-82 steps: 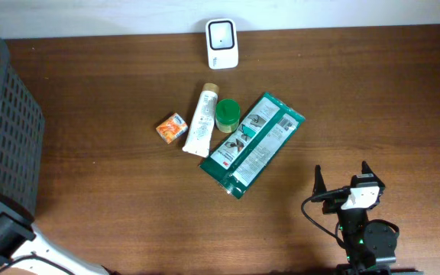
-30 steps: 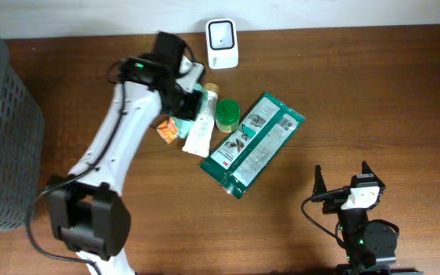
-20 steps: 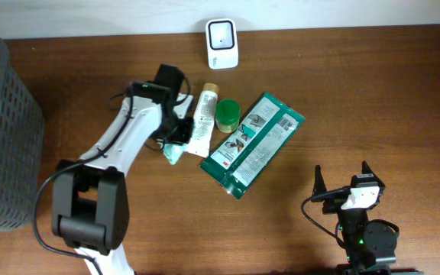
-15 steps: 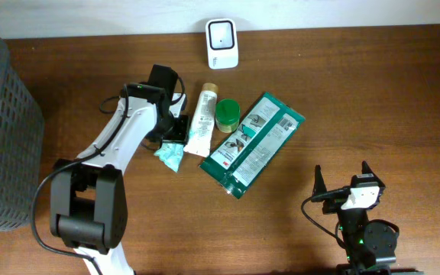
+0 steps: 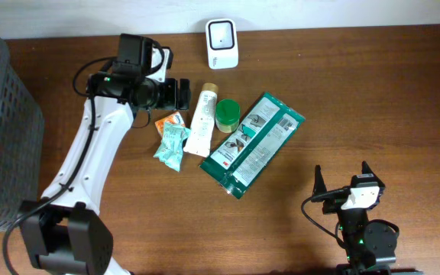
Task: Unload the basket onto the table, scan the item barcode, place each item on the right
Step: 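Place the light green pouch on the table near the tube, then move the right gripper to the green-lidded jar and grasp it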
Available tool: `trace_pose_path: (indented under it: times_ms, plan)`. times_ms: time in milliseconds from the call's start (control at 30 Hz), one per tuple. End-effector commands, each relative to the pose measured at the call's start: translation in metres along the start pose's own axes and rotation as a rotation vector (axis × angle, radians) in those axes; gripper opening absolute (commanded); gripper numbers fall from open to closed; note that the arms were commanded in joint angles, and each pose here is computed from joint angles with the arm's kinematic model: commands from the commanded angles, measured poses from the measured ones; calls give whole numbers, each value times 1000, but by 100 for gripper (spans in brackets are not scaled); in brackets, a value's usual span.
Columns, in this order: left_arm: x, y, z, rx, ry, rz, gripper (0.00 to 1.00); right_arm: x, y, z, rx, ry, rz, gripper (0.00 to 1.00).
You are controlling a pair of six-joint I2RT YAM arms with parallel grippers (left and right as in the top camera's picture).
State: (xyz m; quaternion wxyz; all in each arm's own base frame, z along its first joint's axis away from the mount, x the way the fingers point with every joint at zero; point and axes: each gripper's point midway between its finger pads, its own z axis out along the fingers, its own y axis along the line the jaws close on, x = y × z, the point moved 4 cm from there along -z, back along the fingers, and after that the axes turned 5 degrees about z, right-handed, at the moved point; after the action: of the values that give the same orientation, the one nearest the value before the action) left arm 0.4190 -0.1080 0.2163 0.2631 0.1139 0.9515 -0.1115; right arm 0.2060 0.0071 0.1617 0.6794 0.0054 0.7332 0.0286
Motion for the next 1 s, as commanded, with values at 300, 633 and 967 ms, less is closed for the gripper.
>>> trace_pose_path:
  times_ms: [300,633,967]
  plan:
    - [36,-87,18,294,143,319,3,3,9,0,-66,3,-7,98]
    - [51,-100,52,314,228,306,0,-54,40,-26,-270,165,121,98]
    - [38,-94,60,283,169,281,0,-86,69,55,-411,763,278,98]
